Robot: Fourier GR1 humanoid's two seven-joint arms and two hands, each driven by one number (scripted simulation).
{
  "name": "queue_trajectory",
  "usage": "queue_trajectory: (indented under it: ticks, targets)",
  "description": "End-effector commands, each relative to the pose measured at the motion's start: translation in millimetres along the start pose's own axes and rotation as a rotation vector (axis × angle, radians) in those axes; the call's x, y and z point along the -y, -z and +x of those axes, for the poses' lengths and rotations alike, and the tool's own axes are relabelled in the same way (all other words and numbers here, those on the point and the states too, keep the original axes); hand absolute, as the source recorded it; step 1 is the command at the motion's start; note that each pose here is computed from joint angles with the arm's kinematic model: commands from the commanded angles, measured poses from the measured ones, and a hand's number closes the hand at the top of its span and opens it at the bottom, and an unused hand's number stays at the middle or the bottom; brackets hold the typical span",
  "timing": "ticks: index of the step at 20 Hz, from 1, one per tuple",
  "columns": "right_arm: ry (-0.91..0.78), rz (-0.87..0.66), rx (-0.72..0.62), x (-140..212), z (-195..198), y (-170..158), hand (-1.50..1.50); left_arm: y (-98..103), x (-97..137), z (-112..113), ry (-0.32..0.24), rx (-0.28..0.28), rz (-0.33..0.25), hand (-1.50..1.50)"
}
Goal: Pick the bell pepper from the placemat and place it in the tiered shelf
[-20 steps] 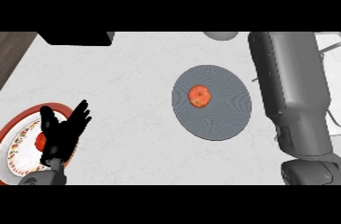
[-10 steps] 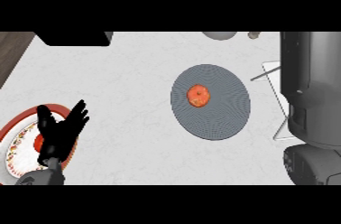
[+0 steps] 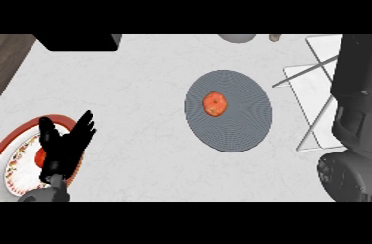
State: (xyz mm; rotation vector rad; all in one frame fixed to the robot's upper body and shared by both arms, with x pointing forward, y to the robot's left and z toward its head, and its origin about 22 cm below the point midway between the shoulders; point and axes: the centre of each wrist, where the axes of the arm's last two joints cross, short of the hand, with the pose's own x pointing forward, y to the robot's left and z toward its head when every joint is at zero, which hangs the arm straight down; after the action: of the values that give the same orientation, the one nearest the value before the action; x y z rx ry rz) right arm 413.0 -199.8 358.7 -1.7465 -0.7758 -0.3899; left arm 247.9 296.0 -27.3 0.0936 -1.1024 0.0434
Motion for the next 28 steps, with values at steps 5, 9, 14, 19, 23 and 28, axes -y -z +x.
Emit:
queue_trajectory:
  ticks: [5, 9, 14, 19, 23, 28]
  targets:
    - [-0.112, 0.063, -0.138, -12, -26, 38, 1.50, 10, 0, 11, -0.001, 0.001, 0.011, 0.00]
    - [-0.128, 0.034, -0.145, -17, -45, 51, 1.50, -2, 11, 1, -0.003, 0.009, 0.003, 0.00]
    - [-0.145, 0.040, -0.140, -32, -70, 68, 1.50, 2, 8, -4, -0.002, 0.020, 0.010, 0.00]
    - [-0.118, 0.006, -0.107, -41, -67, 63, 1.50, -9, 12, -7, 0.011, 0.007, -0.006, 0.00]
    - [-0.098, 0.033, -0.095, -36, -73, 84, 1.50, -3, 13, -8, 0.009, 0.017, 0.006, 0.00]
    - [-0.113, 0.050, -0.077, -36, -82, 80, 1.50, -1, -1, 10, 0.014, 0.021, 0.000, 0.00]
